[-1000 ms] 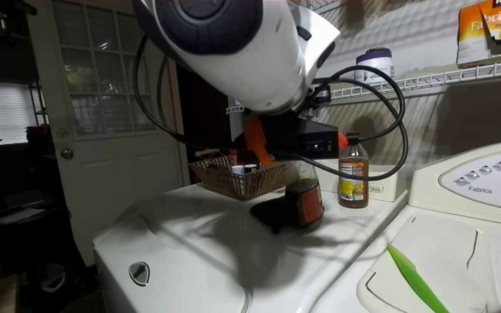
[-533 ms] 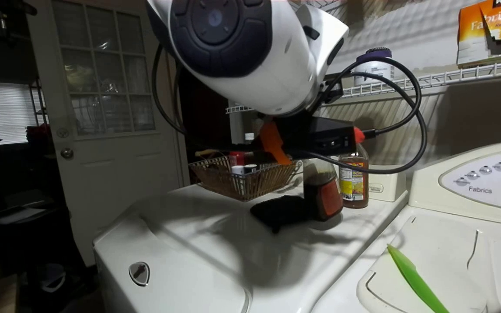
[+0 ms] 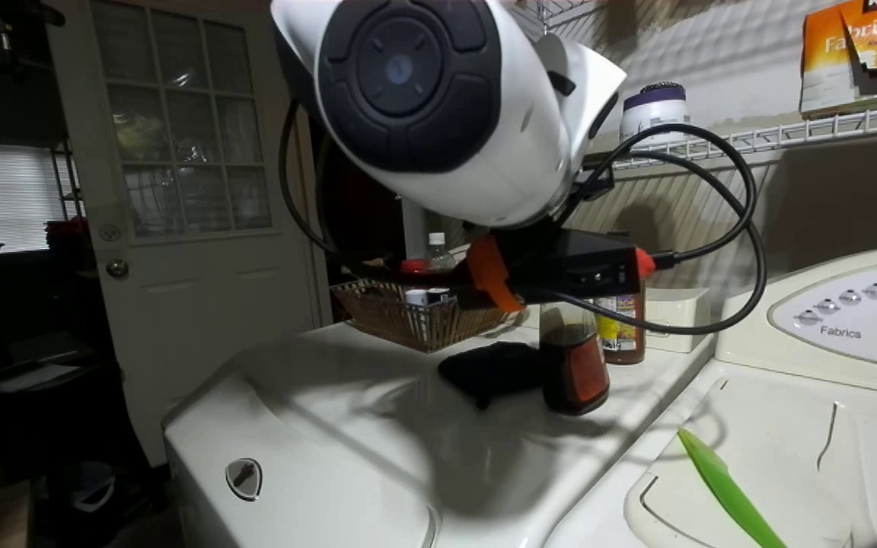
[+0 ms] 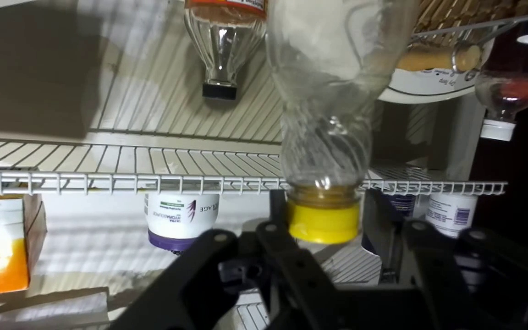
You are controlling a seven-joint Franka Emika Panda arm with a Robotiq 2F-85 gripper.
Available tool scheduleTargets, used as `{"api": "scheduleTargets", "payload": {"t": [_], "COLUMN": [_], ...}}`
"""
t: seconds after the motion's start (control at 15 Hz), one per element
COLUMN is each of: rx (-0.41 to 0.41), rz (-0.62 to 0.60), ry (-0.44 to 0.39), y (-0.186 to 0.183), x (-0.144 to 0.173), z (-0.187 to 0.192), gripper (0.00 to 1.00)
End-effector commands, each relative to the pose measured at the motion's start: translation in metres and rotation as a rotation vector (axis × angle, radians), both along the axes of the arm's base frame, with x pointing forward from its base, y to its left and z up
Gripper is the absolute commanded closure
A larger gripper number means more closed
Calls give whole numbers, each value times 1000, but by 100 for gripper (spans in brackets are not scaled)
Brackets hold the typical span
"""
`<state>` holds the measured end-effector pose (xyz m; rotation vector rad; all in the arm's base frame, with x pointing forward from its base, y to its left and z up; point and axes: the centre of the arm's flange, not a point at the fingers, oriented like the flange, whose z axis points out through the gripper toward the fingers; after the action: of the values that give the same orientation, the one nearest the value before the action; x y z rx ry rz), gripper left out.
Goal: Remove the transparent bottle from the bottom shelf
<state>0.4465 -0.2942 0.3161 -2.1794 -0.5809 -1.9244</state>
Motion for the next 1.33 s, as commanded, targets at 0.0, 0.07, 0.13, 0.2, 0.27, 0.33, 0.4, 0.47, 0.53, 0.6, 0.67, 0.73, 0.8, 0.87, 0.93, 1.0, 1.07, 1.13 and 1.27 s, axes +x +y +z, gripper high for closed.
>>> {"api": "scheduleTargets", "payload": {"t": [0.0,0.07,0.13,0.2,0.27,0.33,0.4,0.47,0.53,0.6,0.67,0.73,0.8,0.87,0.93,1.0,1.07,1.13,1.27], "rx": [2,9,16,4,-10,-39,-73,-117,-155,-205,-251,-292,-312,-296,-292,-298,-291,-291,-322], "rz": [22,27,32,39,39,13,-14,-50,-56,-68,-76,-88,-86,-57,-29,-7,26,46,42], "ry": [-38,-37,-37,-37,-26,21,58,113,157,198,227,265,318,353,382,426,471,532,668], "y": [9,16,21,27,33,38,42,46,47,47,46,46,52,58,65,71,72,72,59], "x": [13,16,18,20,22,19,17,12,4,-4,-10,-16,-22,-27,-31,-34,-37,-39,-50], "z": [26,41,52,68,83,98,115,133,154,175,195,216,237,252,261,266,269,275,291], "gripper": [21,13,7,2,0,0,0,0,0,0,0,0,0,0,0,0,0,0,0]}}
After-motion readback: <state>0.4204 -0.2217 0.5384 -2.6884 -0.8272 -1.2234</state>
